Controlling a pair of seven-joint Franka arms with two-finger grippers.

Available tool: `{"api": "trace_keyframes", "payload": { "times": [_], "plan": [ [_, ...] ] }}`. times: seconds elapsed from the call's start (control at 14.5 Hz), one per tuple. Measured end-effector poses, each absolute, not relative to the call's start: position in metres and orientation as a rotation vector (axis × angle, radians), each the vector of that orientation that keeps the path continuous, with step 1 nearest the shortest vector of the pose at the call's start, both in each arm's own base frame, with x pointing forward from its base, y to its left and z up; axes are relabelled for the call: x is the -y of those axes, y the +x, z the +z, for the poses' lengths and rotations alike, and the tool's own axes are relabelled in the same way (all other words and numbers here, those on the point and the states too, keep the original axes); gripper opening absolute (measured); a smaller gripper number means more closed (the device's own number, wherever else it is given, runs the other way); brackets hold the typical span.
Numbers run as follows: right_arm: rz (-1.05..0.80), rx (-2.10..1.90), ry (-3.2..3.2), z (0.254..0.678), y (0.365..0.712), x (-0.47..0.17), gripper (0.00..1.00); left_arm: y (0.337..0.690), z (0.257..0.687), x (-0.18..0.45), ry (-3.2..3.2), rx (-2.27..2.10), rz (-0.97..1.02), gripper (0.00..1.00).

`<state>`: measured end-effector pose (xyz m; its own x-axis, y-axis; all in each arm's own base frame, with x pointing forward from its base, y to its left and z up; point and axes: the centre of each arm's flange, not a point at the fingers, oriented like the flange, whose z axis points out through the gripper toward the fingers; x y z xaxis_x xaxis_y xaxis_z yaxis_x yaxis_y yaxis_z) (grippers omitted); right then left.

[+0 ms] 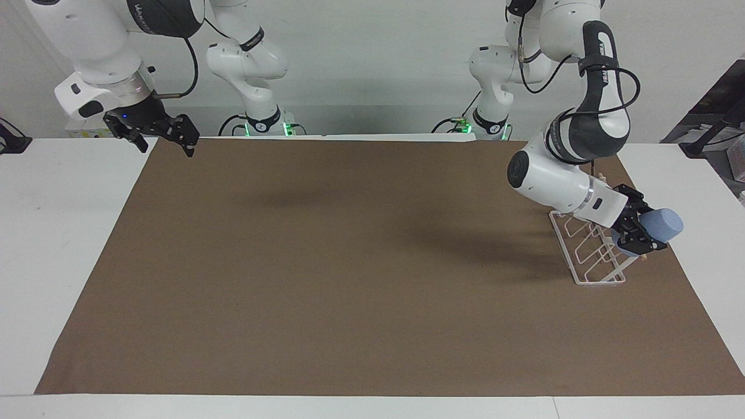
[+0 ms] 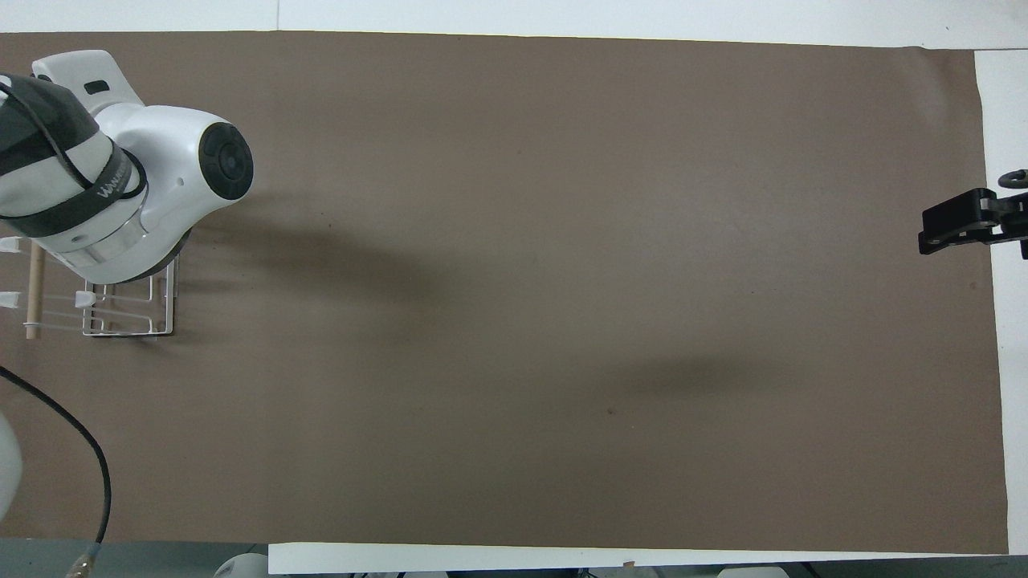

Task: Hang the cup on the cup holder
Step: 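Carry the cup with the left gripper over the acrylic rack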

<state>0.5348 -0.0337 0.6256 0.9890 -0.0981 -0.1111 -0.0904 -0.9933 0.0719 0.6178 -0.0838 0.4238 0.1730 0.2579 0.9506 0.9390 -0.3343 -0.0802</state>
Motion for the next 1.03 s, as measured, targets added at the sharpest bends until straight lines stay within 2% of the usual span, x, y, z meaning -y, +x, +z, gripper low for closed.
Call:
{"api": "trace_keyframes", "payload": {
  "times": [0.28,1.03],
  "plan": [
    [-0.191,0.15,3.066,0.622,0.534,0.035,1.0,0.615,0.389,0.094,-1.674,1.128,-1.187,0.77],
    [-0.22,0.151,3.064,0.618,0.533,0.036,1.0,0.604,0.375,0.107,-1.657,1.135,-1.197,0.77]
  ]
}}
